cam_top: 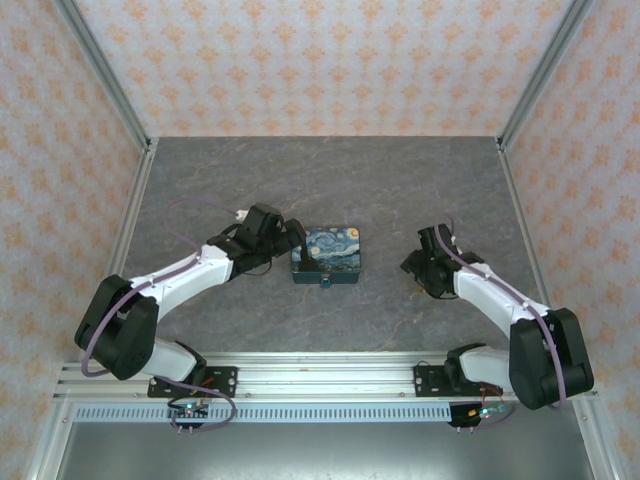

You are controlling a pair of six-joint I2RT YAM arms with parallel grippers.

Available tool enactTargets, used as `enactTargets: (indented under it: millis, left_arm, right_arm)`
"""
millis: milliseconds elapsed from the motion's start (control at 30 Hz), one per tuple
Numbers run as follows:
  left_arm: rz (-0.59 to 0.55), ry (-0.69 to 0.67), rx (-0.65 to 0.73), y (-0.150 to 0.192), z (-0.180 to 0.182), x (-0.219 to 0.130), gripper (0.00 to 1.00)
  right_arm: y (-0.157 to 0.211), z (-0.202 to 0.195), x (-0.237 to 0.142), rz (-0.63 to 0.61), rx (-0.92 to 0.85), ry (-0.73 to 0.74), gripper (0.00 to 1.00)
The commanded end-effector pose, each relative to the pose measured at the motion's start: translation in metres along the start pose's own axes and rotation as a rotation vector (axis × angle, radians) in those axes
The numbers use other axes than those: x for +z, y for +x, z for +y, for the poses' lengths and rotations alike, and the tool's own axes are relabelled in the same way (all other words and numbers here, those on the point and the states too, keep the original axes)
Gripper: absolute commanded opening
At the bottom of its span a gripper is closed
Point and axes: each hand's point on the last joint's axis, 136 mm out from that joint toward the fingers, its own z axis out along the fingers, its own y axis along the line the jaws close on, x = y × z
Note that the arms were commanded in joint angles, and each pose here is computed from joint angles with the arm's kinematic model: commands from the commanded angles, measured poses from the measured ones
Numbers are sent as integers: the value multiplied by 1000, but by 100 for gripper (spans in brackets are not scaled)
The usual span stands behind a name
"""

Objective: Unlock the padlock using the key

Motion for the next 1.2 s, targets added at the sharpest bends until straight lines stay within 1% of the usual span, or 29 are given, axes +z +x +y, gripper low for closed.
enactTargets:
  millis: [0,133,533,867,1033,1167]
  left_arm:
    - [2,7,24,0,-6,1,100]
    - [4,4,27,0,-5,1,100]
    - [12,3,24,2,-6,3,100]
    - [19,-2,27,3,-6,6,100]
    - [22,-5,28,4,-6,8,100]
    - [26,-4,28,4,-7,9,100]
  right_arm:
    - [0,-15,-6,8,-115,100,68]
    - [3,-21,-4,35,-171,138,66]
    - [19,-20,11,115,-270,166,61]
    - [21,-20,20,142,-316,189,54]
    - [21,-22,21,146,-342,213,54]
    - [22,-23,23,155,-349,216,49]
